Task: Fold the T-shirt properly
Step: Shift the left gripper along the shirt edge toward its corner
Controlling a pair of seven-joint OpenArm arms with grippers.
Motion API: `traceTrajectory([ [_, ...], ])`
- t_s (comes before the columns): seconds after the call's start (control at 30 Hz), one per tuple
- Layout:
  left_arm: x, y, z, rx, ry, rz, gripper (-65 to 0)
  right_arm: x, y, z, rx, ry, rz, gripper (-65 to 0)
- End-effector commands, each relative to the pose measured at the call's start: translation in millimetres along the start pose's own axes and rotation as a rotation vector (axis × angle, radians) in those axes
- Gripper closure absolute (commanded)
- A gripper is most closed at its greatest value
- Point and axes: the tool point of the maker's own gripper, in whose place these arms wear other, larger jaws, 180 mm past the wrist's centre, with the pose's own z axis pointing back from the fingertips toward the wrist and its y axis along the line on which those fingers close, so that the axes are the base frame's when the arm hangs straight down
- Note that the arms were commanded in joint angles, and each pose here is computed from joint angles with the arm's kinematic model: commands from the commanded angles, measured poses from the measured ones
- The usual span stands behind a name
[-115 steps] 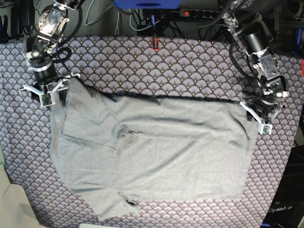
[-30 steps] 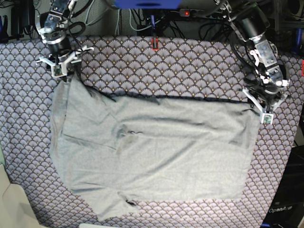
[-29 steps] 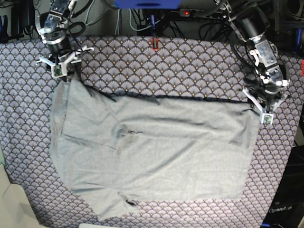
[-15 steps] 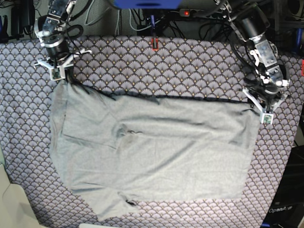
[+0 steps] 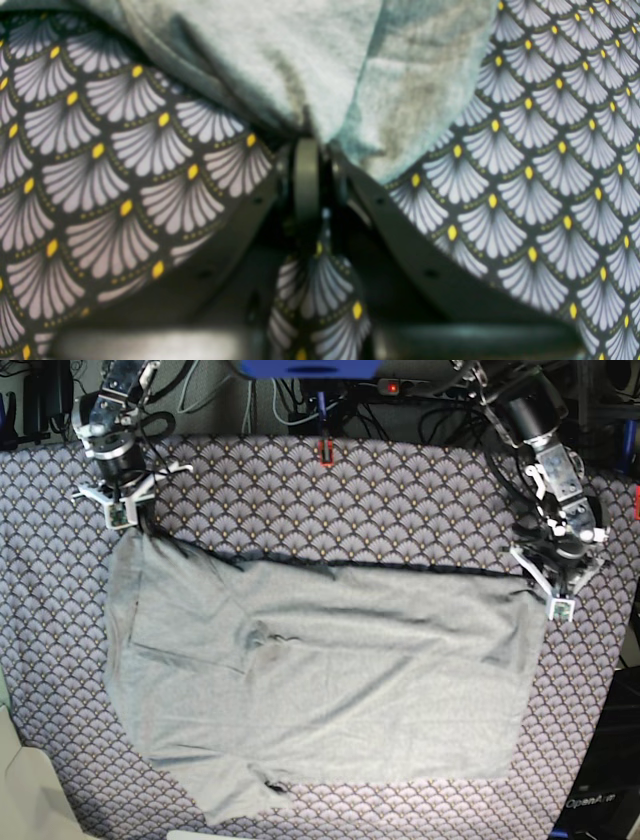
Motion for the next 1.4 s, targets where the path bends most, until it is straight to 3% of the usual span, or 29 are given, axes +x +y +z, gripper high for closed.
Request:
traceTrajectory([
  [0.0, 15.0, 7.3, 1.4, 0.017, -0.043, 0.004, -12.4, 7.6, -4.5, 1.6, -0.013, -0.031, 0.002, 0.0],
  [0.1, 11.4, 5.9, -0.8, 0.011, -0.032, 0.008, 0.0, 6.7, -4.4, 1.9, -0.012, -0.028, 0.002, 0.0],
  [0.43, -7.1, 20.5, 0.2, 0.036, -0.001, 0.073, 0.0, 5.6, -4.7, 2.5, -0.013, -0.025, 0.001, 0.0],
  [0.8, 28.1, 34.9, 24.2, 0.107, -0.104, 0.051, 0.0, 5.6, -4.7, 2.5, -0.013, -0.025, 0.001, 0.0],
  [1.03, 30.5, 34.8, 24.3, 0.107, -0.111, 0.052, -24.0, 5.6, -4.7, 2.5, -0.013, -0.025, 0.001, 0.0],
  [1.37, 27.2, 28.3, 8.2, 0.033, -0.121, 0.146, -27.0, 5.3, -7.1, 2.7, -0.015, -0.023, 0.008, 0.0],
])
